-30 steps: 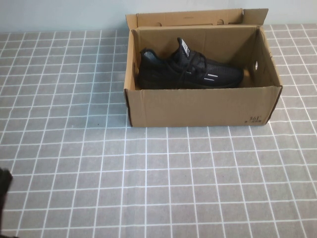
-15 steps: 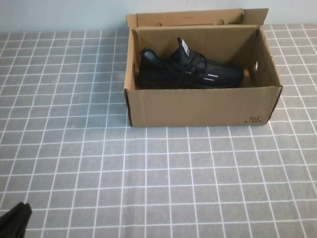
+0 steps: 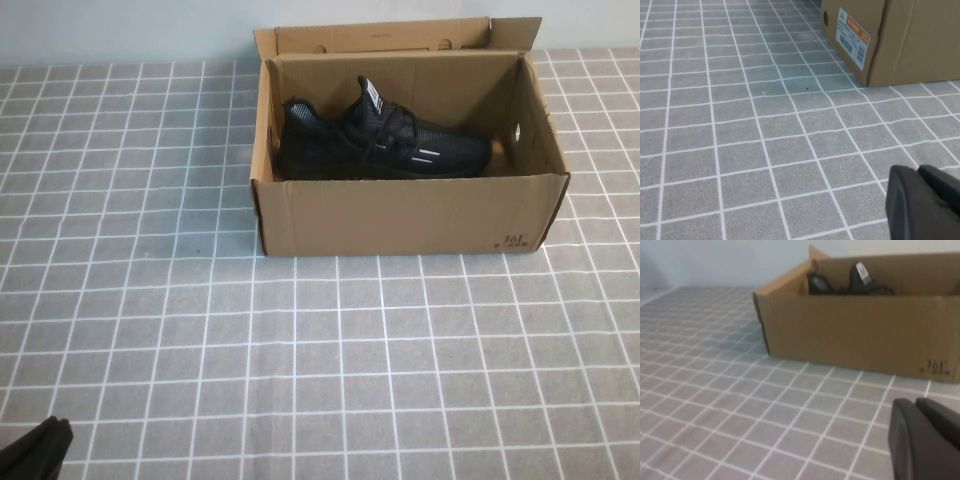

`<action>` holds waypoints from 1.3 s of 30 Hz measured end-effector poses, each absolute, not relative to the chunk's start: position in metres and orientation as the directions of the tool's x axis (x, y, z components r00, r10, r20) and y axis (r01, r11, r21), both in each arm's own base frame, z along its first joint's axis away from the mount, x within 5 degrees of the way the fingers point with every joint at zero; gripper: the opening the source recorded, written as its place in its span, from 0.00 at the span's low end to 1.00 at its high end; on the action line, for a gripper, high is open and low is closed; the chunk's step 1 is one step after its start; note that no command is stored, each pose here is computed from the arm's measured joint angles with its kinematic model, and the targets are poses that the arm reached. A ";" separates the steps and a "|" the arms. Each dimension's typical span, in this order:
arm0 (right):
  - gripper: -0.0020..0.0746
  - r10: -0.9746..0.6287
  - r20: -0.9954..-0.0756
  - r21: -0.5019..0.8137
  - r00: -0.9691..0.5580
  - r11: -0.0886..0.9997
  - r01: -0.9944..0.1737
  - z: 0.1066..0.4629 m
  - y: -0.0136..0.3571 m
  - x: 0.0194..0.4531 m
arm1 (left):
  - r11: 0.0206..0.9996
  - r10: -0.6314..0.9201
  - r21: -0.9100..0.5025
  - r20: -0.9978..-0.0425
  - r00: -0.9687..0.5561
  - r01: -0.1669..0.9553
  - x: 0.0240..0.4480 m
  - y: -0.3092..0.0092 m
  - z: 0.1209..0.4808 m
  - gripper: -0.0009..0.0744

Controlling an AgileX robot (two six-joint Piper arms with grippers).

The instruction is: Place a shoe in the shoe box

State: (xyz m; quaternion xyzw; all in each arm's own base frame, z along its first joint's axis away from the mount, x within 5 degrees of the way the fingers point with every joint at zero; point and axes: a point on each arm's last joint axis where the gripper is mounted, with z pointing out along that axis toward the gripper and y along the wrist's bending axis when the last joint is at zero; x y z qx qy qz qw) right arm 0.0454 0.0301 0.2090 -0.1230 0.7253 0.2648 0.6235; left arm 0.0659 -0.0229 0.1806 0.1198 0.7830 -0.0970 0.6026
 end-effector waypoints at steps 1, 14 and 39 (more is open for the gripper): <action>0.01 0.145 -0.968 0.231 -0.203 0.831 -0.506 0.205 0.030 0.046 | 0.952 0.071 -0.008 -0.967 -0.245 0.305 0.066 -0.023 0.181 0.01; 0.01 0.143 -0.985 0.169 -0.100 0.922 -0.348 0.195 0.021 0.054 | 0.952 0.072 -0.008 -0.966 -0.248 0.306 0.066 -0.023 0.180 0.01; 0.01 0.160 -0.945 0.192 -0.285 0.977 -0.088 0.174 0.009 0.053 | 0.952 0.072 -0.008 -0.966 -0.248 0.306 0.066 -0.023 0.180 0.01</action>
